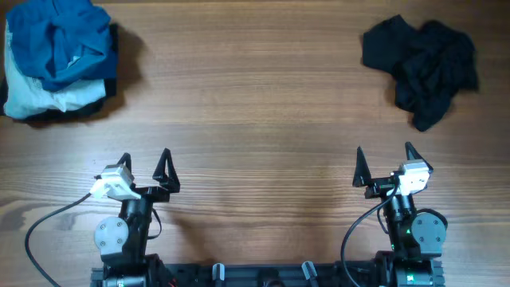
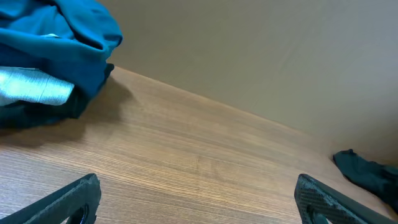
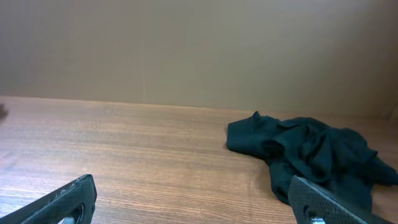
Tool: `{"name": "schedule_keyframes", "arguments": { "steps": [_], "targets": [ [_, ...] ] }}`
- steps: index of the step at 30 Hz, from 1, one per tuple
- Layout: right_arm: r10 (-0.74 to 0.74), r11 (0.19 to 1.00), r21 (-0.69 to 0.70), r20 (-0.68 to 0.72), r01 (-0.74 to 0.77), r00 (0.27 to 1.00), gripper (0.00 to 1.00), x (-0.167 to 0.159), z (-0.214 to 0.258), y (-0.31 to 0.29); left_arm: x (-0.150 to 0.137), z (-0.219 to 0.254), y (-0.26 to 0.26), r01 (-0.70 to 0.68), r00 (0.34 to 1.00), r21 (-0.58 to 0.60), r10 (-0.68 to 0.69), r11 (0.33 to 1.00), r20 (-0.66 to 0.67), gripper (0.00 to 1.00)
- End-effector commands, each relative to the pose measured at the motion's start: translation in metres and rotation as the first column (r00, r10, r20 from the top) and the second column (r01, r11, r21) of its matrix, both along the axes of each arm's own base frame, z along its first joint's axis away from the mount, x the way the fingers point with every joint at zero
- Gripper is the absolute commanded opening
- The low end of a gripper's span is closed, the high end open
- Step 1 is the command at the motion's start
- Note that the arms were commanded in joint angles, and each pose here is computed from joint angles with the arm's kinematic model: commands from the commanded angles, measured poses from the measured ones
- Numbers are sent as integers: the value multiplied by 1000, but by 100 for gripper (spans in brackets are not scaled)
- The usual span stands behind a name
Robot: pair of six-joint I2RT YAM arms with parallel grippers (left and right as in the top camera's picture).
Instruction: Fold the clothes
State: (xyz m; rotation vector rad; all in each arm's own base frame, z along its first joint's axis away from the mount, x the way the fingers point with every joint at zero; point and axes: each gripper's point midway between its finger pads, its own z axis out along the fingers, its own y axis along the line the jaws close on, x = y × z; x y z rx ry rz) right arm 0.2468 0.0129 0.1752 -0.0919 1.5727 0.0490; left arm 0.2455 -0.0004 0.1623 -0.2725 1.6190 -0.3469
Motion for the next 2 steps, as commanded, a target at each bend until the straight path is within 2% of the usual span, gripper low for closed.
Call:
{"name": "schedule_keyframes", "arguments": {
  "steps": [1, 2],
  "targets": [
    [3, 1000, 8, 8, -3, 1000, 100, 0, 1, 1, 0, -2, 1, -7, 1000, -9, 7, 1000, -1, 100],
    [4, 1000, 8, 8, -4, 1000, 100, 0, 1, 1, 0, -2, 1, -7, 1000, -9, 7, 1000, -1, 100]
  ]
}}
